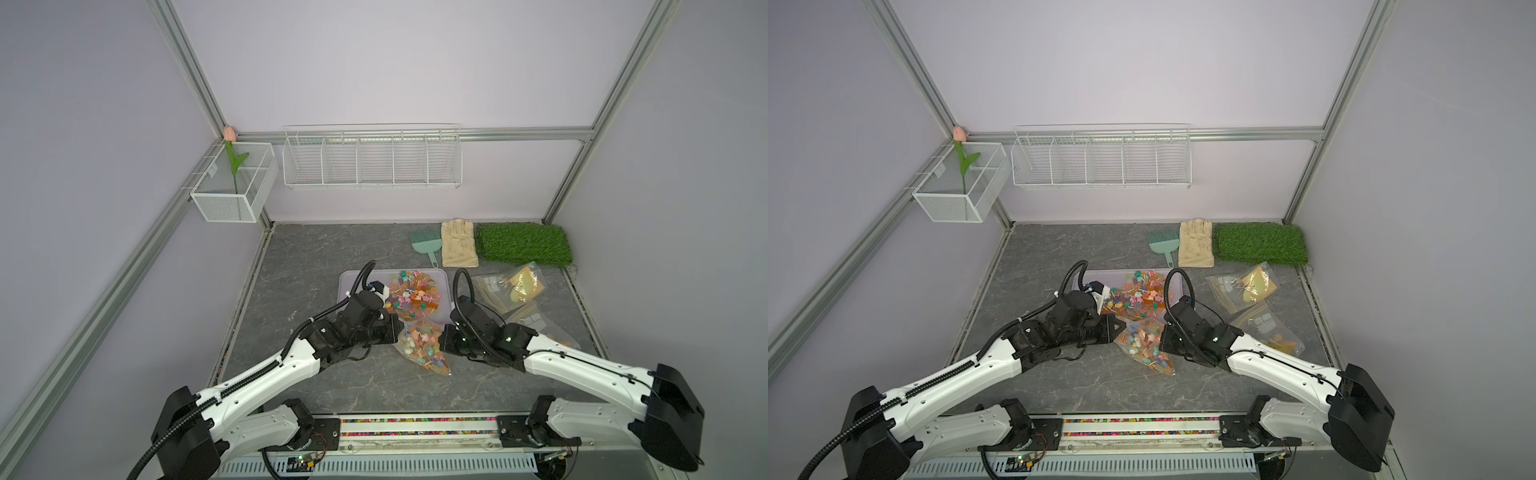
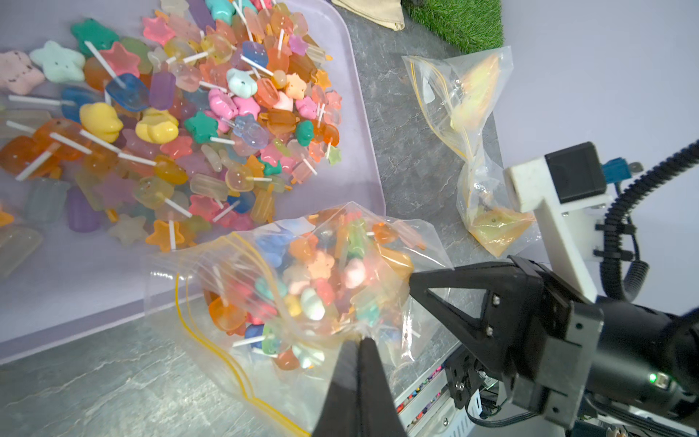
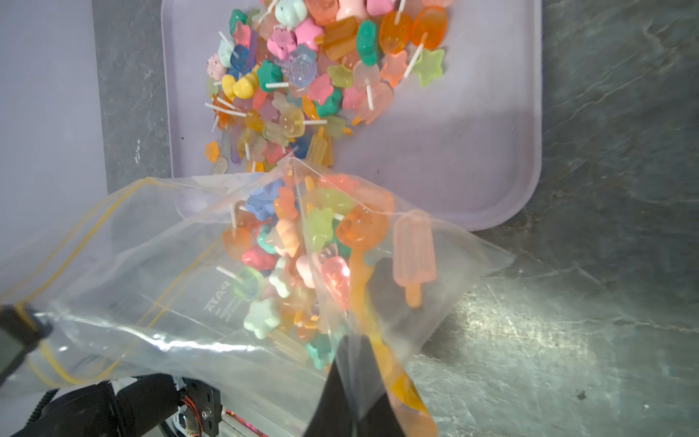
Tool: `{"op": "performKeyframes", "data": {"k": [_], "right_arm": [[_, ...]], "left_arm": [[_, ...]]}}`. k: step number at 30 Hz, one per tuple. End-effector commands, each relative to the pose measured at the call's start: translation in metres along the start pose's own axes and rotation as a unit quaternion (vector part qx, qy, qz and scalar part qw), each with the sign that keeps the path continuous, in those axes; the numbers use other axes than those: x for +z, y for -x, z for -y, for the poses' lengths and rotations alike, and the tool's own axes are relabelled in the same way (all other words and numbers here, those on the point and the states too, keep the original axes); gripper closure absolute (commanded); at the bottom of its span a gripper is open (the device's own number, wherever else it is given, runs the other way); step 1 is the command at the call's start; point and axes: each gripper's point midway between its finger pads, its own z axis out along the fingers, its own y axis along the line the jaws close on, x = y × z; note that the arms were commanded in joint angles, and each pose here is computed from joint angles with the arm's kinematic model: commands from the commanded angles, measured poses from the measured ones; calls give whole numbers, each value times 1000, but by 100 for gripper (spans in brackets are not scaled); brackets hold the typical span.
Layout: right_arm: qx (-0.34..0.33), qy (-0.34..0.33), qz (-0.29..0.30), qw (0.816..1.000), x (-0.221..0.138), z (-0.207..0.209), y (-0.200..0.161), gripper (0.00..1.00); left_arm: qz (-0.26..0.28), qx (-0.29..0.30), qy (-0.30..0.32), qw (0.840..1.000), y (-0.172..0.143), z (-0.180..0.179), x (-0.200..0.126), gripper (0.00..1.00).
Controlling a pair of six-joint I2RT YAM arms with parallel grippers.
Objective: Pour candies out of the ziploc bag
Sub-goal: Pick up the ziploc bag from the center of the board.
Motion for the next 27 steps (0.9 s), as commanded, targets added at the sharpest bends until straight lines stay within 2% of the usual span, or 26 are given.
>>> {"op": "performKeyframes", "data": {"k": [1, 9, 17, 27], "right_arm": [[-7, 7, 30, 1000, -16, -7, 22, 93], [-18, 22, 51, 998, -33, -26, 63, 93], [-33, 29, 36, 998, -20, -47, 93, 93], [-34, 43, 27, 998, 0, -64, 118, 93]], "left_arm": [[35, 21, -10, 999, 24, 17, -3, 100], [73, 31, 0, 997, 51, 22, 0, 100], [130, -12, 1, 991, 84, 4, 4, 100], [127, -17, 19, 992, 96, -13, 21, 100]]}}
